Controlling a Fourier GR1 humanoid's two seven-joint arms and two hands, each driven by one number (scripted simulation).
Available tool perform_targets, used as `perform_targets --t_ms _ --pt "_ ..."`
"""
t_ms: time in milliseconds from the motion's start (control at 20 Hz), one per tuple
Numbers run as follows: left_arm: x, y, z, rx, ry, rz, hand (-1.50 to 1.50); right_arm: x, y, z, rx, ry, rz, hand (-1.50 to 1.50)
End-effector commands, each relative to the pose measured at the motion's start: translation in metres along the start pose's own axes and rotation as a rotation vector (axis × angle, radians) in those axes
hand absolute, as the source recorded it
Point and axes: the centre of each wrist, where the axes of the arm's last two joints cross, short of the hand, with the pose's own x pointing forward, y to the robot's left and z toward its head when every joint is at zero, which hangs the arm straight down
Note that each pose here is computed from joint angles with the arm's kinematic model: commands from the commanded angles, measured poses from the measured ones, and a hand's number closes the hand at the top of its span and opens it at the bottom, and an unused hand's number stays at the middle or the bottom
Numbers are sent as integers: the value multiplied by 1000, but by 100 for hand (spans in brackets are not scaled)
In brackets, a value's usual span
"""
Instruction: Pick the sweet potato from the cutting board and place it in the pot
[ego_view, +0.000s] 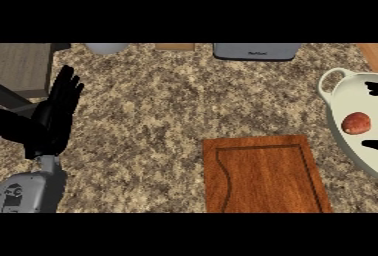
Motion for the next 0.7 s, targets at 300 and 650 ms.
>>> perform_targets --t_ms 300,650 --pt "6 7 -5 7 14 2 0 -2 -44 14 -152 -52 -404 -150" --pt "13 0 -2 -17 0 19 0 14 -97 36 -157 -18 -425 -150"
